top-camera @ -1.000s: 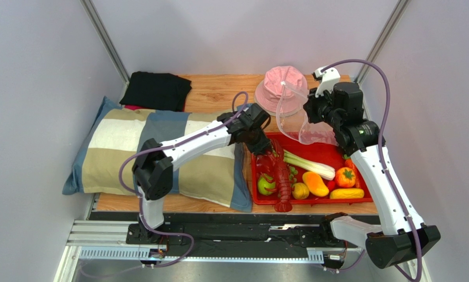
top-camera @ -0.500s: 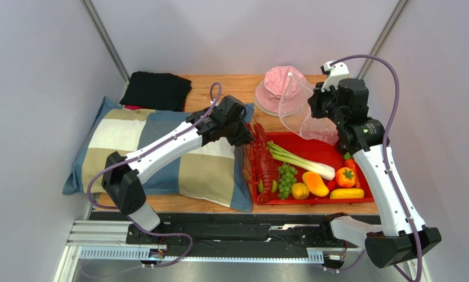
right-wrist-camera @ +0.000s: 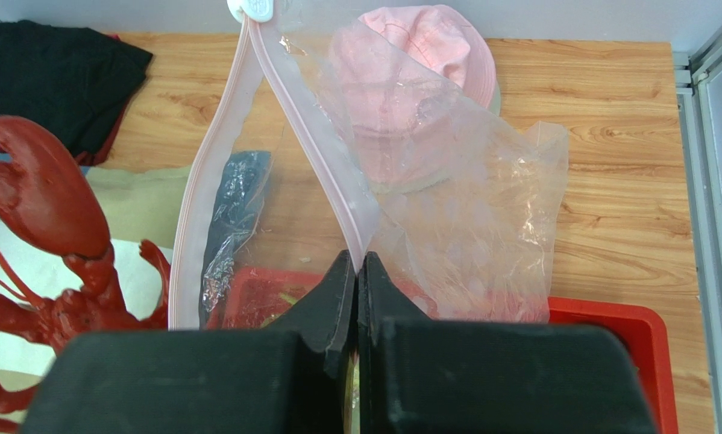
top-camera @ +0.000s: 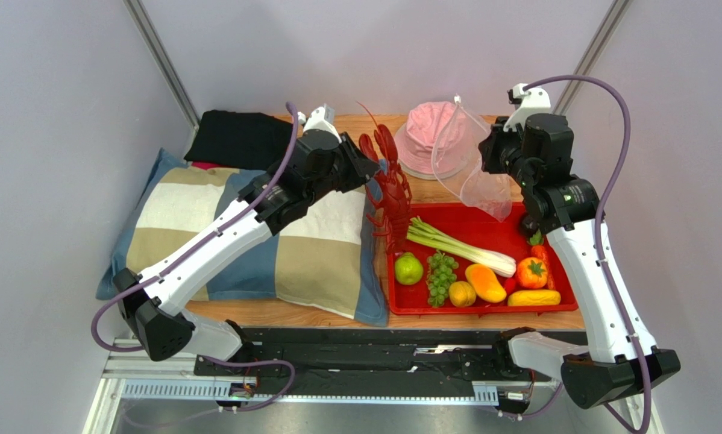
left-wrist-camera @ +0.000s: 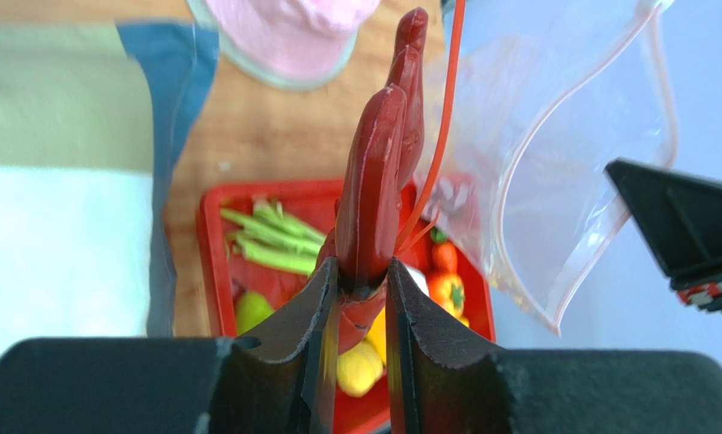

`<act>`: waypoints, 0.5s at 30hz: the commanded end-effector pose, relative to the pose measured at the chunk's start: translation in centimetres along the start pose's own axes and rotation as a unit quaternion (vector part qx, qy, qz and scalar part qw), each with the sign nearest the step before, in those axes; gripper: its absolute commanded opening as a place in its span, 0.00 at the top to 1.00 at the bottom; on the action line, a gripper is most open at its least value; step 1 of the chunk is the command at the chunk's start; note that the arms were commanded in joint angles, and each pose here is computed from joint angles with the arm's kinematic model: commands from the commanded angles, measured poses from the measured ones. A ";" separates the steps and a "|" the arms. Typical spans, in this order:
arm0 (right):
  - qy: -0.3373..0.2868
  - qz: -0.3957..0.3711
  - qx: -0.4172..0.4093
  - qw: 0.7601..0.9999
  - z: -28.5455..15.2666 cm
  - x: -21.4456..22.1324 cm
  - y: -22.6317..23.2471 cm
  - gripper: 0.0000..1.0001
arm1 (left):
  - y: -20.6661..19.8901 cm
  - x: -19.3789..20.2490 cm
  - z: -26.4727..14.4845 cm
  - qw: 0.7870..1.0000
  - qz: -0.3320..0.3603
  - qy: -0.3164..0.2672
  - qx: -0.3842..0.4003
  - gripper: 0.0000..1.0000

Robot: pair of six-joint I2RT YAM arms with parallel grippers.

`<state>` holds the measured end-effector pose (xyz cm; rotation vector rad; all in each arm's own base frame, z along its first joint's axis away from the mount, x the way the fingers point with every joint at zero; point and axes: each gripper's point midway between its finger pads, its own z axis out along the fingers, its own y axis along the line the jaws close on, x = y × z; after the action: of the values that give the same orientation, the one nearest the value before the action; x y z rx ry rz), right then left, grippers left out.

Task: Place the food in the zip-top bag and seal the zipper
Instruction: Pick up the fake lobster from the bin.

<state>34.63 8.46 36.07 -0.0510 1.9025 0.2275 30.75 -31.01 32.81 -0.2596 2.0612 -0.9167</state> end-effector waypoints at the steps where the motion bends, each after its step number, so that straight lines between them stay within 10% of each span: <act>1: -0.035 0.042 0.015 0.998 -0.3 -2.8 -0.1 1.00 | -5.1 -7.9 -2.7 0.988 0.016 -0.134 0.069 1.00; 15: -0.007 0.148 0.025 0.989 1.6 -2.3 0.6 1.00 | -13.0 -18.3 -5.9 0.946 0.011 -0.290 0.142 1.00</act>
<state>36.25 9.05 34.91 0.1742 1.9681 0.3180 35.46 -29.24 48.91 -0.2885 1.5580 -0.9272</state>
